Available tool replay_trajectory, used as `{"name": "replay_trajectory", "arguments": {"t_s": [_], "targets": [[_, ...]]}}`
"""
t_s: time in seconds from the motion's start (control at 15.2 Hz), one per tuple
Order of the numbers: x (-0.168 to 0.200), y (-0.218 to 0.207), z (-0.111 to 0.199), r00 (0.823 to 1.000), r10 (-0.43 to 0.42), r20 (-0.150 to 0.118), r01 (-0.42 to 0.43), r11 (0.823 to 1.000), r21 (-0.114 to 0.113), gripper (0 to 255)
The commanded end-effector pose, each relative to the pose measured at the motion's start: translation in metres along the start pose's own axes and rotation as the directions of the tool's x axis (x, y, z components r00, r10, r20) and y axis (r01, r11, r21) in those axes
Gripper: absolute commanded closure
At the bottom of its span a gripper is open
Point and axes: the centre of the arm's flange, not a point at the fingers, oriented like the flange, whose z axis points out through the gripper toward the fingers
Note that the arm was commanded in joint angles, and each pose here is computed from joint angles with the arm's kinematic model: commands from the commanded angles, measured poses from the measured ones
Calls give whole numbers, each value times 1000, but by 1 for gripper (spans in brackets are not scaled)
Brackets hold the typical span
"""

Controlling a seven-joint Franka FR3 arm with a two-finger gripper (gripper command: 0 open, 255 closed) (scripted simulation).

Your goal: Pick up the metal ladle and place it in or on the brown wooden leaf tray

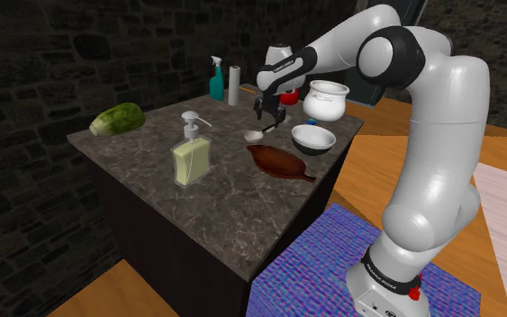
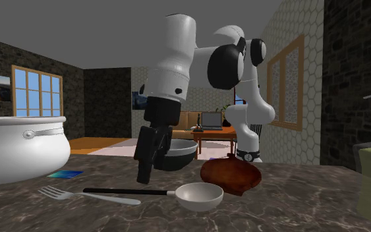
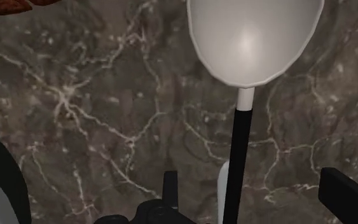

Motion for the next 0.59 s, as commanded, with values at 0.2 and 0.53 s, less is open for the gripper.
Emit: {"name": "replay_trajectory", "arguments": {"t_s": [0.2, 0.53], "targets": [[3, -2, 27, 1000, 13, -1, -13, 1000, 0, 0], [3, -2, 40, 1000, 13, -1, -13, 1000, 0, 0]]}}
